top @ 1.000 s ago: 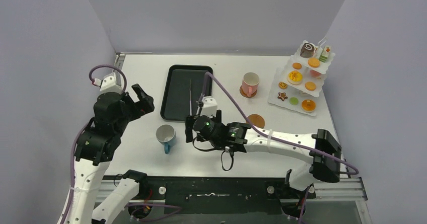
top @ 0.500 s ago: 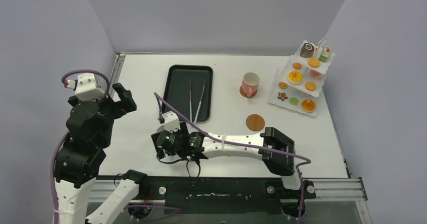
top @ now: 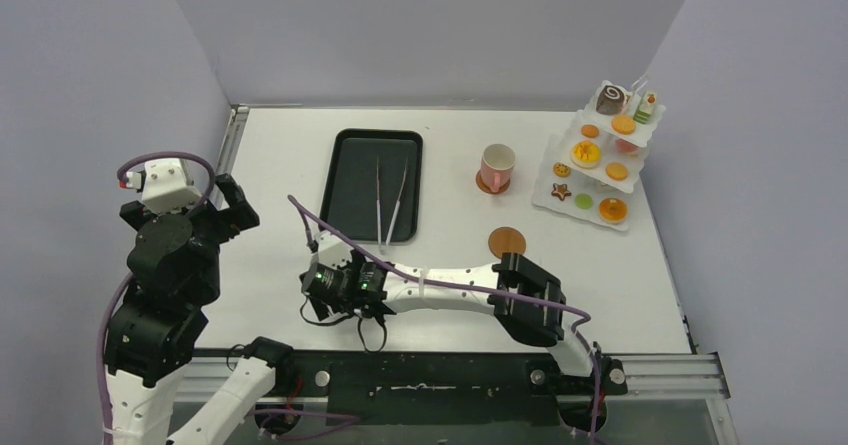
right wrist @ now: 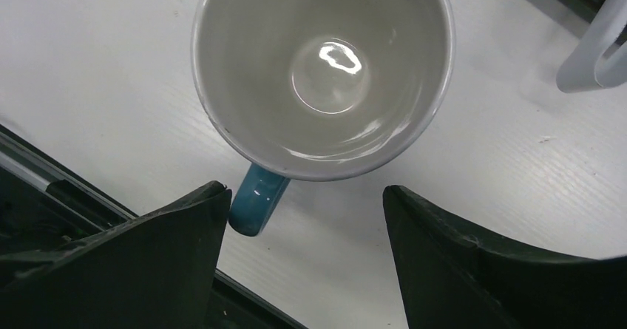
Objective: Serve the afternoon tea
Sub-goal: Pick up the cup at the center of the board.
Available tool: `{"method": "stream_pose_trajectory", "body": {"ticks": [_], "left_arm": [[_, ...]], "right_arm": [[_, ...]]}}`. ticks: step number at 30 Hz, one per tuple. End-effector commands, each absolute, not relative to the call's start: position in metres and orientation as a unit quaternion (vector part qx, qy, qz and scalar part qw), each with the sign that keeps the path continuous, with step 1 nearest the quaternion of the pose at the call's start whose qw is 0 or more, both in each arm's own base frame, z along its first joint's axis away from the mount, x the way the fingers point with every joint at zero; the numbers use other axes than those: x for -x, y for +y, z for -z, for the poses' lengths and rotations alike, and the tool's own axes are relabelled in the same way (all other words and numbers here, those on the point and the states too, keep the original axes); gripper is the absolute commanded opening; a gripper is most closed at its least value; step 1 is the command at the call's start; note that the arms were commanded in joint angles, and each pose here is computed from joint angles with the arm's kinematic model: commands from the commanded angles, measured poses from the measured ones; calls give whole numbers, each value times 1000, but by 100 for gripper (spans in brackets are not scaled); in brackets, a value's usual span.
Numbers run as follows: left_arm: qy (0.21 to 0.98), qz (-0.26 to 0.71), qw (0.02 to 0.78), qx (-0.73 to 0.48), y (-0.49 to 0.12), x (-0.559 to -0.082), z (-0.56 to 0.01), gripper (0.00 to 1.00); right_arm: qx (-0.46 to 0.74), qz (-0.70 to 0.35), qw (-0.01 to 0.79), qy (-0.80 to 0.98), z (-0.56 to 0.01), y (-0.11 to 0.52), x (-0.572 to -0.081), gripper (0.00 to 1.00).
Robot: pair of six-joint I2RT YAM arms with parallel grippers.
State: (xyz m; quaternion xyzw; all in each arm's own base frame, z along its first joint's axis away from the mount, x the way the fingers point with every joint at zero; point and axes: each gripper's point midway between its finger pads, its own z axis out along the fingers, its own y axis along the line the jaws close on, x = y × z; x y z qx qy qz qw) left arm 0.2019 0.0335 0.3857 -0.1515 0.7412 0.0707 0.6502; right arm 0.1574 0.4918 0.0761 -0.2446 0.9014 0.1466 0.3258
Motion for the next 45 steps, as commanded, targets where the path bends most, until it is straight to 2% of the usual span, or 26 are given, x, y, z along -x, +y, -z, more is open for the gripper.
{"method": "stream_pose_trajectory", "body": {"ticks": [1, 12, 35, 38, 45], "left_arm": [[722, -75, 670, 157, 36, -204, -398, 97], [723, -72, 670, 155, 34, -207, -394, 97], [734, -52, 662, 142, 21, -220, -378, 97], [737, -52, 659, 139, 19, -222, -374, 97], [740, -56, 657, 135, 19, -225, -368, 97]], "right_arm": [[237, -119, 348, 899, -85, 483, -174, 75], [236, -104, 362, 896, -87, 472, -183, 55], [276, -129, 344, 888, -65, 500, -195, 41], [278, -129, 348, 886, -65, 501, -197, 35], [288, -134, 360, 877, -75, 501, -200, 10]]}}
